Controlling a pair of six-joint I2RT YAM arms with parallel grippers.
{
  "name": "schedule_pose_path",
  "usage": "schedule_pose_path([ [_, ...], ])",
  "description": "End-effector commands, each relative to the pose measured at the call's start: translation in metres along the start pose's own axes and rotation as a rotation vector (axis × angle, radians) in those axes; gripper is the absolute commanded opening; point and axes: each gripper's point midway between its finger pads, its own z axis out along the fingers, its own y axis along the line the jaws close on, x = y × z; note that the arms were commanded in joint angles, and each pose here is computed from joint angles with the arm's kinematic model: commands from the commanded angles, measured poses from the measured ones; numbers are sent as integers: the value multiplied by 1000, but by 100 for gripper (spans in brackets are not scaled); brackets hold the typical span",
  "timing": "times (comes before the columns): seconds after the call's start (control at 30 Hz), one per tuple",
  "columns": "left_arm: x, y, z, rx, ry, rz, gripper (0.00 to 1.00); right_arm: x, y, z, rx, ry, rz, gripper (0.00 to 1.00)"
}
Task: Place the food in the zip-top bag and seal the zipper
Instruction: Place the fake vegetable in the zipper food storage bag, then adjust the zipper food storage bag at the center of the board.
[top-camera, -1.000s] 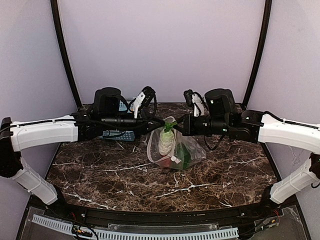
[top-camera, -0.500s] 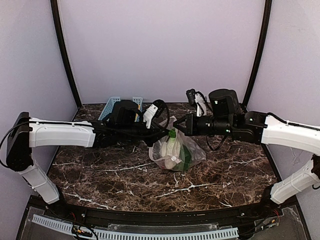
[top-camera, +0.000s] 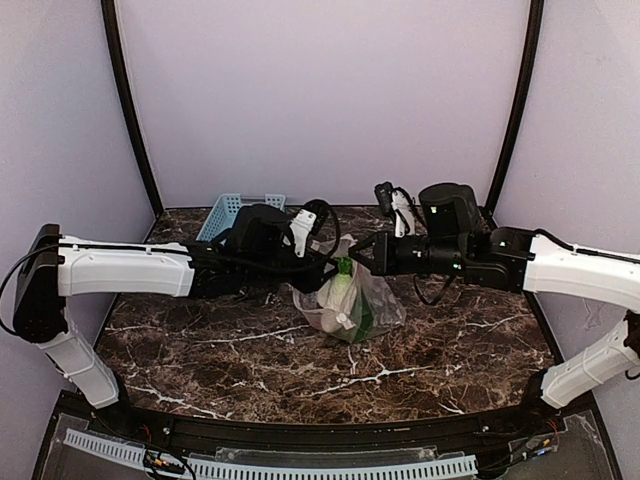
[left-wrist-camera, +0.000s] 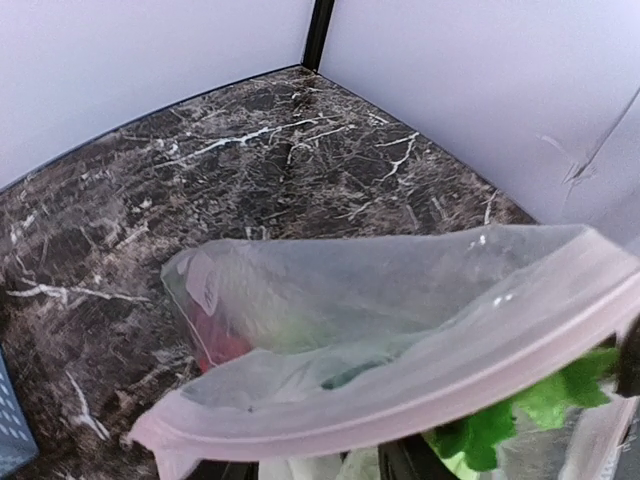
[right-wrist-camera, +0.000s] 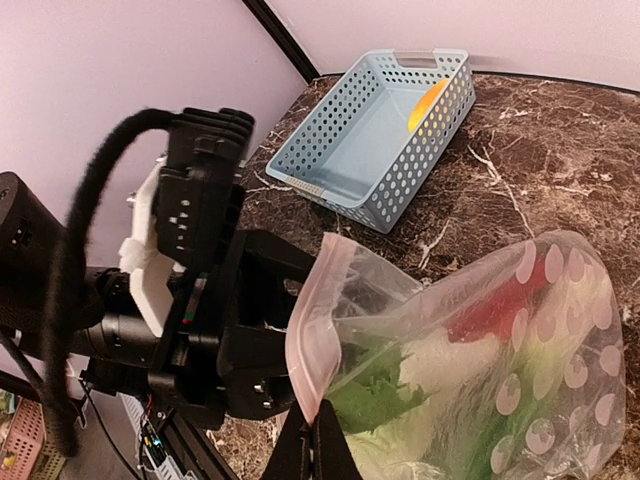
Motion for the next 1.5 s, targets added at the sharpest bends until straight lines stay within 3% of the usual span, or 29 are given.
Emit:
schedule_pose_path([
  [0.0, -28, -20, -36, 99, -48, -50, 46, -22, 6, -14, -10, -102, -4, 0],
  [0.17, -25, -39, -66, 218, -34, -105, 57, -26, 4, -18, 3, -119, -11, 0],
  [0.37, 0, -30, -93, 198, 6, -243, 62, -28, 2, -19, 13, -127, -12, 0],
  [0.6, 56, -21, -88, 208, 56, -518, 69, -29, 1, -17, 15, -126, -18, 0],
  [0.8, 83, -20, -73, 223, 101, -599, 70, -30, 3, -17, 7, -124, -18, 0],
  [1.03, 69, -33, -58, 286, 101, -594, 54, -28, 2, -17, 8, -120, -17, 0],
  [1.1, 67, -35, -54, 298, 96, -594, 41, -27, 1, -17, 10, -119, -19, 0],
  [1.13, 67, -36, -53, 301, 97, -592, 28, -27, 0, -17, 15, -117, -22, 0],
  [1.2, 55, -38, -53, 312, 77, -568, 14, -31, -1, -20, 27, -124, -37, 0],
  [1.27, 33, -43, -57, 323, 42, -522, 4, -38, -4, -24, 64, -135, -65, 0],
  [1.4, -38, -59, -75, 366, -63, -406, 1, -60, -16, -38, 180, -162, -127, 0],
  [1.47, -56, -64, -82, 370, -72, -365, 1, -70, -25, -45, 243, -168, -143, 0],
])
